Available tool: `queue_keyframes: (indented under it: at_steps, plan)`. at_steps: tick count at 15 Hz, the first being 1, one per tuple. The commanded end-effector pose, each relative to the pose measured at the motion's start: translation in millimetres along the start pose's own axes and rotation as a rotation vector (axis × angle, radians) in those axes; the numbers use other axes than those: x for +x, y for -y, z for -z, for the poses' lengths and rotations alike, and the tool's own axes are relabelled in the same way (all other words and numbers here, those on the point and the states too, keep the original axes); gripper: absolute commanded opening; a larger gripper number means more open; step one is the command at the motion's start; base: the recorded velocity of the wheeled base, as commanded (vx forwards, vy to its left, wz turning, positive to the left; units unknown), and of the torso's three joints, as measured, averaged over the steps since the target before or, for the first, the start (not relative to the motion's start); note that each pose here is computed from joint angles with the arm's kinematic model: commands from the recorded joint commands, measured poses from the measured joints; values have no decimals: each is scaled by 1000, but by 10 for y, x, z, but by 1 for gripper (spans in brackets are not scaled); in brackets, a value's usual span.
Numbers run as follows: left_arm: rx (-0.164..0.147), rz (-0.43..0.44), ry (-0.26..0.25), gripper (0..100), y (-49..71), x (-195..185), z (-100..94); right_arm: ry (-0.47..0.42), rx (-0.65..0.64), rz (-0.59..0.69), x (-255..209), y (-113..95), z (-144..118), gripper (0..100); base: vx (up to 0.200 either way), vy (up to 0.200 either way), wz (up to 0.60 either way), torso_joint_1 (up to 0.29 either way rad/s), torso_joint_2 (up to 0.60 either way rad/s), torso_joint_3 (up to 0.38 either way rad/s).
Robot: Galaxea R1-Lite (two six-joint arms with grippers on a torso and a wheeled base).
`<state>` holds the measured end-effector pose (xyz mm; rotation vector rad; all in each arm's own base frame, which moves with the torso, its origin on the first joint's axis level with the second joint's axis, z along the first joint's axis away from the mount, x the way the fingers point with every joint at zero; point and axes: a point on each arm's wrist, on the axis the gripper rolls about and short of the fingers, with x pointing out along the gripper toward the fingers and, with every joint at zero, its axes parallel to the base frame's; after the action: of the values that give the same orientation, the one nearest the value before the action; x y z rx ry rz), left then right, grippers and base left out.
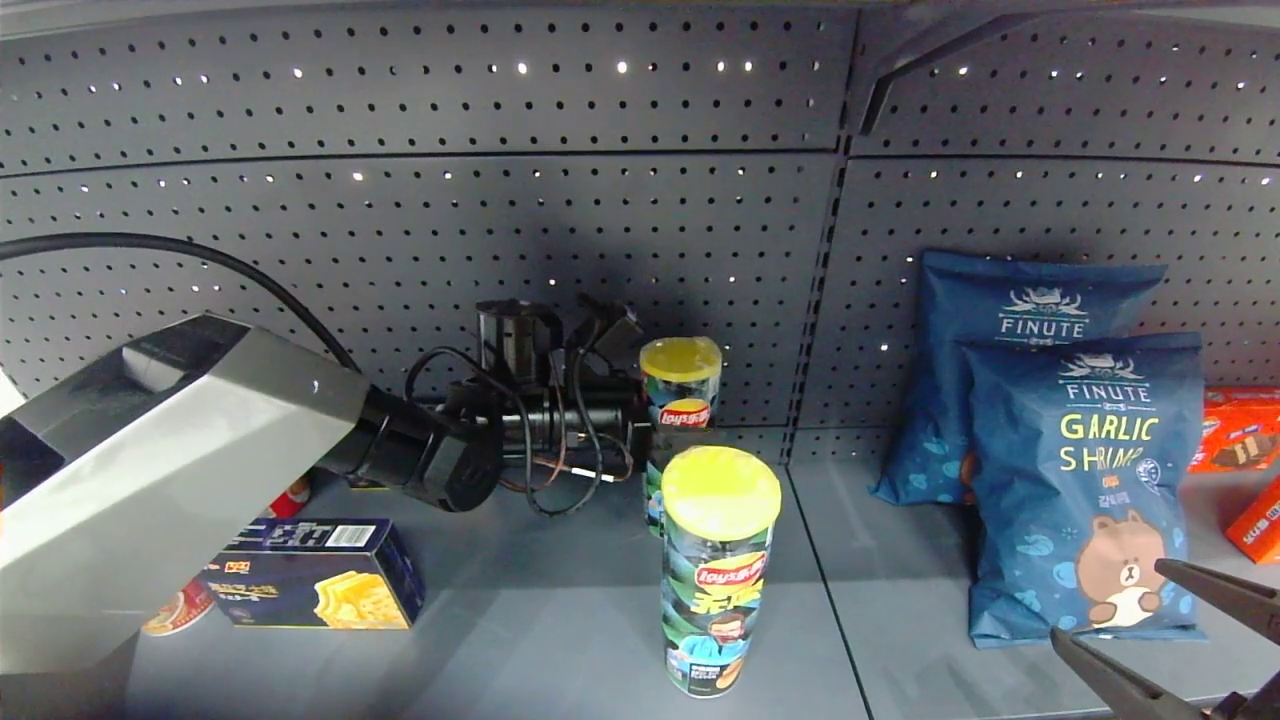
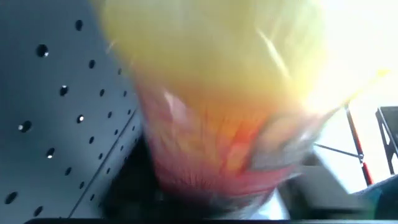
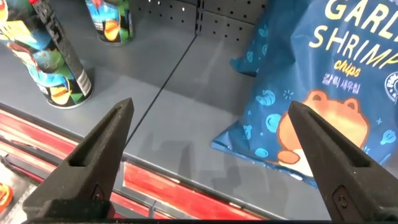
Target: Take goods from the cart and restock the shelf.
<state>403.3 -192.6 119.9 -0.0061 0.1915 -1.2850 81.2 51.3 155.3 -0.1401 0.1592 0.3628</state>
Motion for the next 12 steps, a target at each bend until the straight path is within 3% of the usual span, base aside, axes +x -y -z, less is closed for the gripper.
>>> queue_keyframes:
  at_steps: [1, 4, 6, 9, 12]
  plan:
    - [0, -1, -1, 100, 2, -4, 4, -6, -2, -2, -4, -2, 20, 100, 0, 0, 0, 0, 0, 0]
    - [3, -7, 0, 100, 26, -59, -20, -14, -5, -7, 4, -9, 32, 100, 0, 0, 0, 0, 0, 0]
    - [2, -16, -4, 100, 152, -208, -85, -24, -8, -14, 12, -18, 46, 100, 0, 0, 0, 0, 0, 0]
    - [13, -60, -49, 100, 396, -632, -11, -59, -23, -43, 66, -61, 67, 100, 0, 0, 0, 0, 0, 0]
    - [14, -106, -63, 100, 547, -958, 14, -101, -43, -68, 137, -109, 93, 100, 0, 0, 0, 0, 0, 0]
